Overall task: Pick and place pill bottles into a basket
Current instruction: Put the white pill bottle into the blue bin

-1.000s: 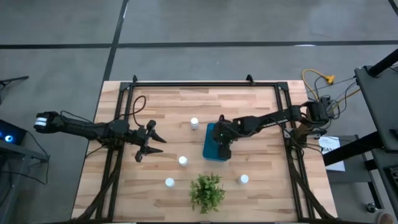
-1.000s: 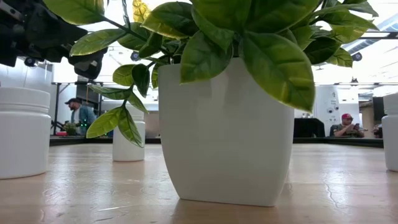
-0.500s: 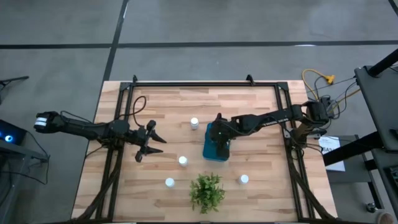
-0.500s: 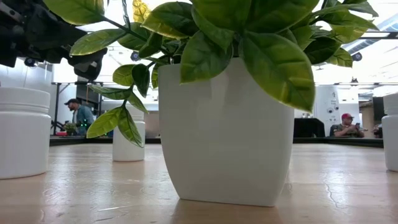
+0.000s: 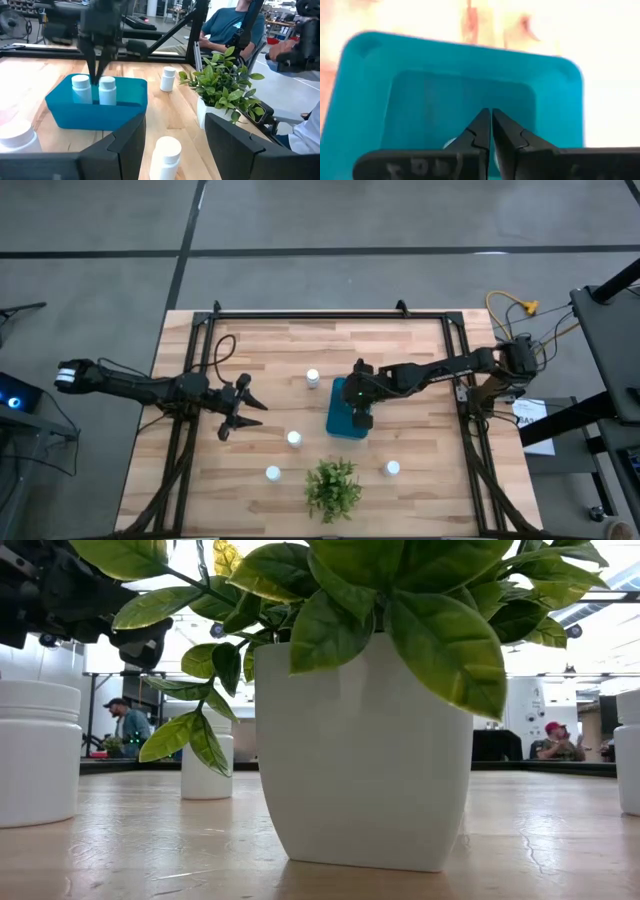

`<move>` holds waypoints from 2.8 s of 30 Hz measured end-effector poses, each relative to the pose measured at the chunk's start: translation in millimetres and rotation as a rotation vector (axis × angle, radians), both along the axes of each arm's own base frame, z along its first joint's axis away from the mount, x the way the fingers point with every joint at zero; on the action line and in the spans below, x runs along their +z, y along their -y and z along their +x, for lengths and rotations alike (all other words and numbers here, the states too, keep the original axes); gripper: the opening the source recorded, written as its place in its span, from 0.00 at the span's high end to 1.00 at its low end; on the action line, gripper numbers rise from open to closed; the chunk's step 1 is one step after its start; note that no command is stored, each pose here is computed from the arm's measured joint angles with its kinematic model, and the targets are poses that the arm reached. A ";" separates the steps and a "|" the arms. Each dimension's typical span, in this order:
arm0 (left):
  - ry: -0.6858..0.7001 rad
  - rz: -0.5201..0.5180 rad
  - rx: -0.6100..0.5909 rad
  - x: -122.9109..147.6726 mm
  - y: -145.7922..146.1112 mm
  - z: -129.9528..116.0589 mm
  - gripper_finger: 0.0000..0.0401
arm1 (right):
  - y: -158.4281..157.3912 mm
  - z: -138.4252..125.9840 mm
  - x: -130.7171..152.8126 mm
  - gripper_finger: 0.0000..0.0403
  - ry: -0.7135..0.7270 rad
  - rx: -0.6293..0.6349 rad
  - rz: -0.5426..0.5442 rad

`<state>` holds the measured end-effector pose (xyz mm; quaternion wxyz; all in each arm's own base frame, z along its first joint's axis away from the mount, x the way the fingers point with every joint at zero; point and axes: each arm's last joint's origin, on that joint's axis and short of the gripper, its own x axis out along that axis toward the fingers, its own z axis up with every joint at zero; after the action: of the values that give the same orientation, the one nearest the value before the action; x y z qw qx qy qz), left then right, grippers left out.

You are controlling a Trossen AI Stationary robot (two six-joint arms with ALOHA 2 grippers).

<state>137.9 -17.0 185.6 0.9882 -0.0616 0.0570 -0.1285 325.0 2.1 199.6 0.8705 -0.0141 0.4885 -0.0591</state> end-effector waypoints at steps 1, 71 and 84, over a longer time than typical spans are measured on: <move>0.001 0.000 0.000 0.1 0.0 -0.1 0.53 | 0.6 -3.3 5.6 0.98 0.006 -0.011 -0.017; 0.062 0.093 -0.007 5.9 0.2 3.9 0.53 | -20.1 -174.8 -25.2 0.98 0.882 0.262 0.370; 0.056 0.091 -0.007 5.3 0.2 4.2 0.53 | -48.5 -159.0 41.2 0.98 0.474 0.223 0.474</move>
<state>142.2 -17.2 190.9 0.9907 -0.0128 0.0352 -0.1308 166.0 50.7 240.8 0.9398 0.1494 0.2685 0.1498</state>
